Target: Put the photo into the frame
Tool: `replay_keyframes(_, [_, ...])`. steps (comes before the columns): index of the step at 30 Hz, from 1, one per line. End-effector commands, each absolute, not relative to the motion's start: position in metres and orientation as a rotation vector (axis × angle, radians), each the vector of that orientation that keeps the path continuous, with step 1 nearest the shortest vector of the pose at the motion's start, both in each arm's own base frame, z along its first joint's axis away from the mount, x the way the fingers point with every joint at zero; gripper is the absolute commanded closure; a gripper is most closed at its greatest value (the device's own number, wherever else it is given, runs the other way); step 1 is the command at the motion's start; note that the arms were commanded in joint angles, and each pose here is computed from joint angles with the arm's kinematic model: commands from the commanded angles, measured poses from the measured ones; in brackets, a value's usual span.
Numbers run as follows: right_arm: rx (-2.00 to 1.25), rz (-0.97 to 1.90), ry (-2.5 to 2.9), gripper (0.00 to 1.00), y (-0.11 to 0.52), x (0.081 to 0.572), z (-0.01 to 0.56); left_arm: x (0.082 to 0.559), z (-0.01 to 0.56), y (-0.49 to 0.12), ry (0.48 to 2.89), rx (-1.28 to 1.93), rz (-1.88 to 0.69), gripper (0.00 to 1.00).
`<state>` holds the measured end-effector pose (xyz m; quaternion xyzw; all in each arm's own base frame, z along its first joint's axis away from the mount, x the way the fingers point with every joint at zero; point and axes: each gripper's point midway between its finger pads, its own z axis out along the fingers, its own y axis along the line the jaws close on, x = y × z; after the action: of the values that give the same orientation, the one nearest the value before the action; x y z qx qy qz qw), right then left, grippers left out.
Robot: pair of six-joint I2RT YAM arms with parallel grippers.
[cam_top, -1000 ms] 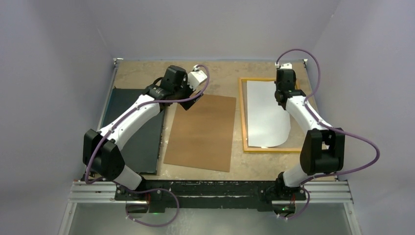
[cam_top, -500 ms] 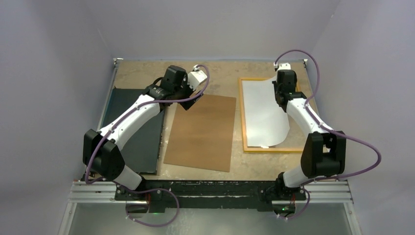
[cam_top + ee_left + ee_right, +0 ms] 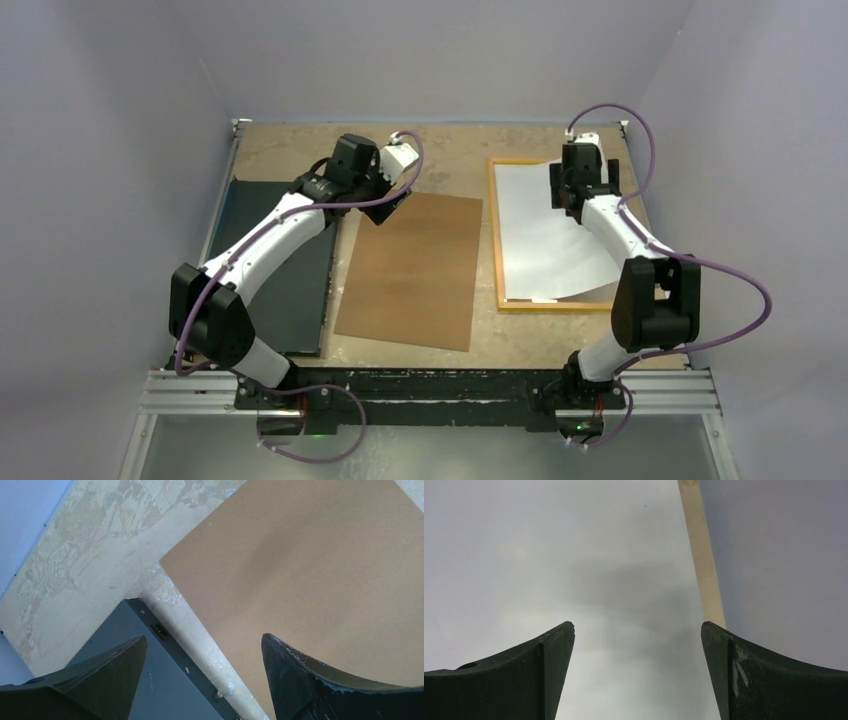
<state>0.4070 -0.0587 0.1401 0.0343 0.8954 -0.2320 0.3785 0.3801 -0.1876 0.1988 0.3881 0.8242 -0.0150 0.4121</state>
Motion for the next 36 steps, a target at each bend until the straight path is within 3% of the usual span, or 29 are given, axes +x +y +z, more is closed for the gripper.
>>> replay_keyframes(1, [0.222, -0.657, 2.132, 0.01, -0.071, 0.415, 0.19, 0.382, 0.21, -0.183, 2.059, 0.91, -0.065, 0.16])
replay_keyframes(14, [0.473, -0.582, 2.061, 0.01, -0.071, 0.42, 0.201, 0.386, 0.218, -0.171, 2.07, 0.86, -0.089, 0.16])
replay_keyframes(17, [0.497, -0.494, 2.075, 0.01, -0.059, 0.428, 0.194, 0.392, 0.222, -0.161, 2.081, 0.81, -0.086, 0.11])
replay_keyframes(21, [0.413, -0.305, 2.14, 0.01, 0.011, 0.429, 0.167, 0.399, 0.224, -0.147, 2.095, 0.769, -0.061, 0.06])
replay_keyframes(24, [0.322, -0.204, 2.2, 0.08, 0.072, 0.415, 0.139, 0.4, 0.22, -0.135, 2.122, 0.75, -0.05, 0.06])
replay_keyframes(29, [0.169, 0.044, 2.289, 0.14, 0.186, 0.376, 0.104, 0.392, 0.204, -0.124, 2.187, 0.739, -0.116, 0.11])
replay_keyframes(33, [0.138, 0.244, 2.381, 0.15, 0.244, 0.345, 0.083, 0.368, 0.161, -0.134, 2.288, 0.807, -0.249, 0.28])
replay_keyframes(36, [0.179, 0.272, 2.458, 0.11, 0.255, 0.326, 0.066, 0.358, 0.119, -0.126, 2.363, 0.818, -0.225, 0.41])
